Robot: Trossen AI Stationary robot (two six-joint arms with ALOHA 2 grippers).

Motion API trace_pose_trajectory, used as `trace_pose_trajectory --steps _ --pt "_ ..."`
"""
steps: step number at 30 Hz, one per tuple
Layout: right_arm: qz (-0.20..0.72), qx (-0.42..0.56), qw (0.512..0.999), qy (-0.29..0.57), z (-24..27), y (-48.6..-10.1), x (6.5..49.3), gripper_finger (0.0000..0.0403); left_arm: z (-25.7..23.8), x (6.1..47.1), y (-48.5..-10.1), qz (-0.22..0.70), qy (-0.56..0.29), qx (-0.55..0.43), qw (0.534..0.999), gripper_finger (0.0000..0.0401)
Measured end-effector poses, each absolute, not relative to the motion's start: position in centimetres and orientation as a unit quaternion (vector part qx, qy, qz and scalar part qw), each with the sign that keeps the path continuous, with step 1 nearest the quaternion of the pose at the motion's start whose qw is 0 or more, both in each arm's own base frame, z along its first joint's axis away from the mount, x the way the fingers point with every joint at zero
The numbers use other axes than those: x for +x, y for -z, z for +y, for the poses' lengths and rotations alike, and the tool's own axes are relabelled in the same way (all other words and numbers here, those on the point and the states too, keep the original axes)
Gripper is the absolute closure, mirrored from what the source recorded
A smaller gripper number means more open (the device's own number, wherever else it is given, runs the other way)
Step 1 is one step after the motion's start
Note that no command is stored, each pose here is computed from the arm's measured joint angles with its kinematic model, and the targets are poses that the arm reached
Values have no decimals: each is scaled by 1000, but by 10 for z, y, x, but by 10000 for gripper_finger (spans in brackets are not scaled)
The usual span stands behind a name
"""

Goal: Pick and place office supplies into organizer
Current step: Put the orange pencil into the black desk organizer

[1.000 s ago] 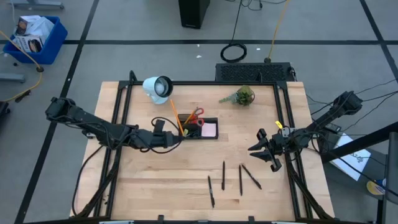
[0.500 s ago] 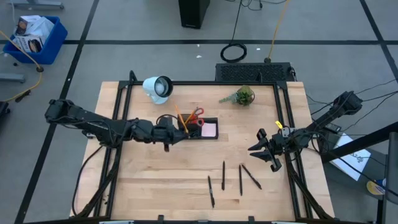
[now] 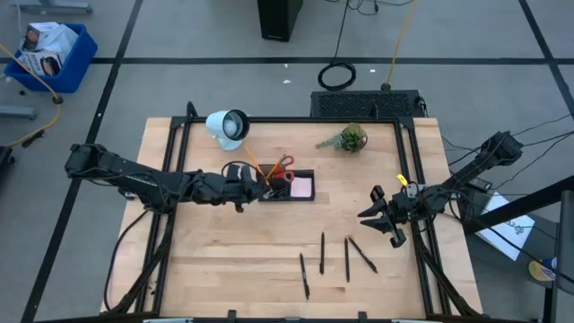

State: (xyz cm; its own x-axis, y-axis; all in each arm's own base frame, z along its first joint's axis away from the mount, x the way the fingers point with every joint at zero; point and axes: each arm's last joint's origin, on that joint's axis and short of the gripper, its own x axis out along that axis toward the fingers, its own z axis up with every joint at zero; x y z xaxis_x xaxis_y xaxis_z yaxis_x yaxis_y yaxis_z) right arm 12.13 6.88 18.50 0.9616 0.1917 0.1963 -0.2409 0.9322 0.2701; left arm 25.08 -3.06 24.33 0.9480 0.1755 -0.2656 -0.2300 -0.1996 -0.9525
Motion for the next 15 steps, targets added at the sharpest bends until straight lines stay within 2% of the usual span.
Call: trace_pose_trajectory --steps 15 --pt "-84 147 979 -110 69 -185 121 314 -32 251 -246 12 -150 -757 636 380"
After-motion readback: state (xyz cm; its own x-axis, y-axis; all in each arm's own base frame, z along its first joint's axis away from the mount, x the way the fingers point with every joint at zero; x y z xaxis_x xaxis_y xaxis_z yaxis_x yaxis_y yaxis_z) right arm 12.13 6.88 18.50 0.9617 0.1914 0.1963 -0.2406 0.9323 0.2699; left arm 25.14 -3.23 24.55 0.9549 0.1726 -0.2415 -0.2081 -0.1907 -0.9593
